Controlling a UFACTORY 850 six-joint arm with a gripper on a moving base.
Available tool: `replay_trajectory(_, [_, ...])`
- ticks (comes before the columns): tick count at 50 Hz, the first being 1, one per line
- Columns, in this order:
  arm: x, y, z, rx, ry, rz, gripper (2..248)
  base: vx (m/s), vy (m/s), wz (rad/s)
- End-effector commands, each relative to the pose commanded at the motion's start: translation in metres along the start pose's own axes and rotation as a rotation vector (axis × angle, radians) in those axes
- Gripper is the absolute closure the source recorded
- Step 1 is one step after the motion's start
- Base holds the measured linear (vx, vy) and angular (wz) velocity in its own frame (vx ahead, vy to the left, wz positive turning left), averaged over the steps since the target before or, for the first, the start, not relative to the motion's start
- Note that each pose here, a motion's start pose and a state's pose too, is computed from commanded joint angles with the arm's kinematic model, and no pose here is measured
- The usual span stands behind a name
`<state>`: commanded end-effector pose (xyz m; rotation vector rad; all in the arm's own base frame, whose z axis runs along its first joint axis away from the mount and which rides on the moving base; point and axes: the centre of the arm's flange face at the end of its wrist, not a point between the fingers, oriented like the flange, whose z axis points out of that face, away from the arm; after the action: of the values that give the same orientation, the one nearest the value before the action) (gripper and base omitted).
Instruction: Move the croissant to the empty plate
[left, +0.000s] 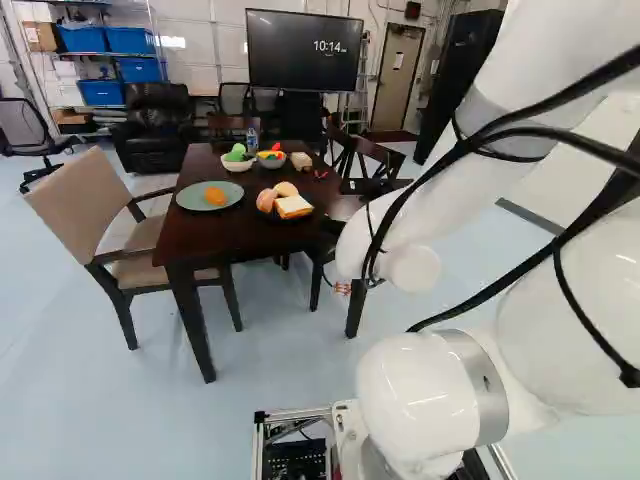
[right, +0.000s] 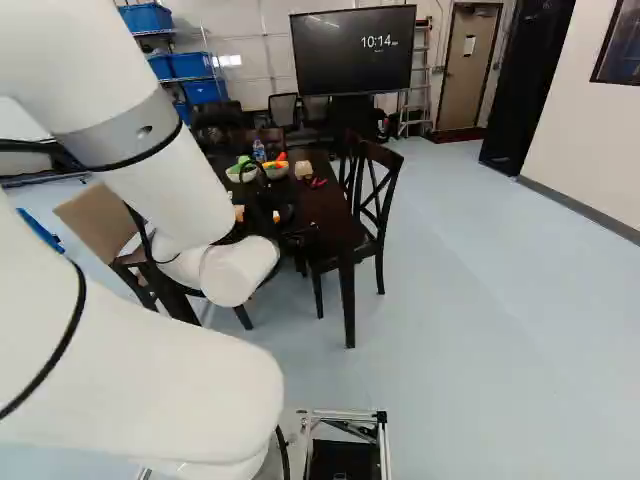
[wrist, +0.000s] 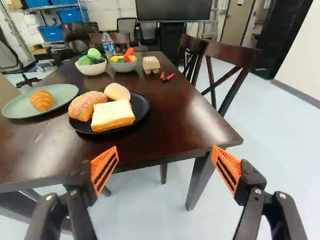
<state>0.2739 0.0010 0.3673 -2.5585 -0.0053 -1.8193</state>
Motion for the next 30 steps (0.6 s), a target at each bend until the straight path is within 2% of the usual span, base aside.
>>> replay_trajectory(30, [-0.0028, 0.001, -0.0029, -0.004, 0.003, 0.001, 3, 0.0, 0.0, 0.0])
